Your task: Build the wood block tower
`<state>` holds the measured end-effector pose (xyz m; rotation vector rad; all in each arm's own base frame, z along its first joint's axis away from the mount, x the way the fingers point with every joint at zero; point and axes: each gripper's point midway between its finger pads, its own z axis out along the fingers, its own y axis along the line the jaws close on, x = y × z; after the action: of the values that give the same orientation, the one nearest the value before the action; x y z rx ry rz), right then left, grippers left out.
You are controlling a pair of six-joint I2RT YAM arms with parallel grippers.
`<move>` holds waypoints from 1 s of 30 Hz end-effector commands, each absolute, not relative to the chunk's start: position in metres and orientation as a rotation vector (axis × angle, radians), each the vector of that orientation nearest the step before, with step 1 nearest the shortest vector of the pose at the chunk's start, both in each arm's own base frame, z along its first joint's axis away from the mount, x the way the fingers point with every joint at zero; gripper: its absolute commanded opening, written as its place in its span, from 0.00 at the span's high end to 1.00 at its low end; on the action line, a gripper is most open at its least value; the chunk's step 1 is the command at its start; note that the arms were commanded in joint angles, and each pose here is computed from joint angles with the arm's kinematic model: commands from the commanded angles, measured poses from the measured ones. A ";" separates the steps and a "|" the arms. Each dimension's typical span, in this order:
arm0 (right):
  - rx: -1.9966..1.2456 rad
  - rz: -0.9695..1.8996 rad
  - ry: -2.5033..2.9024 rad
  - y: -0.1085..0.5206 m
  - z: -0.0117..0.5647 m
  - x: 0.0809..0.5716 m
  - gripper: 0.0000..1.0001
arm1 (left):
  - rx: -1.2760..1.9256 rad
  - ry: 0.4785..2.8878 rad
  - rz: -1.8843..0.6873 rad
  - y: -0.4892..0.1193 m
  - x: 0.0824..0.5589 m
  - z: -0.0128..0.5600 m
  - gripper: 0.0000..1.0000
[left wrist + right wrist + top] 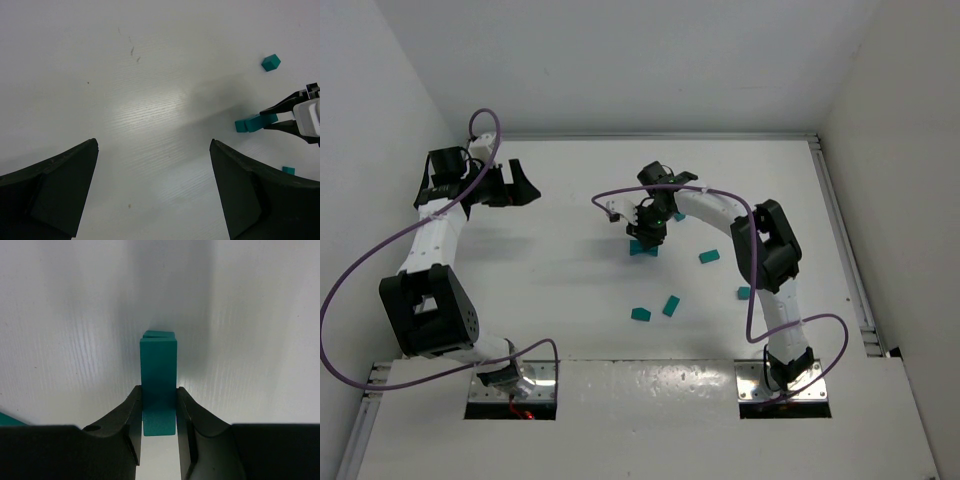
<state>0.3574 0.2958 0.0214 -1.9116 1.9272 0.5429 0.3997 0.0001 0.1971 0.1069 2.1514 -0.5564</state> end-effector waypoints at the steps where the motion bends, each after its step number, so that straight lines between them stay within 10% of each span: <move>1: -1.887 0.543 1.914 0.300 0.028 0.365 0.83 | 0.150 2.099 -0.560 -0.005 0.408 0.213 0.00; 30: -1.906 0.554 1.932 0.299 0.017 0.360 0.68 | 0.145 2.101 -0.550 -0.003 0.408 0.213 0.00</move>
<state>0.3570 0.2958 0.0160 -1.9149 1.9353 0.5467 0.3997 0.0002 0.1971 0.1065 2.1516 -0.5556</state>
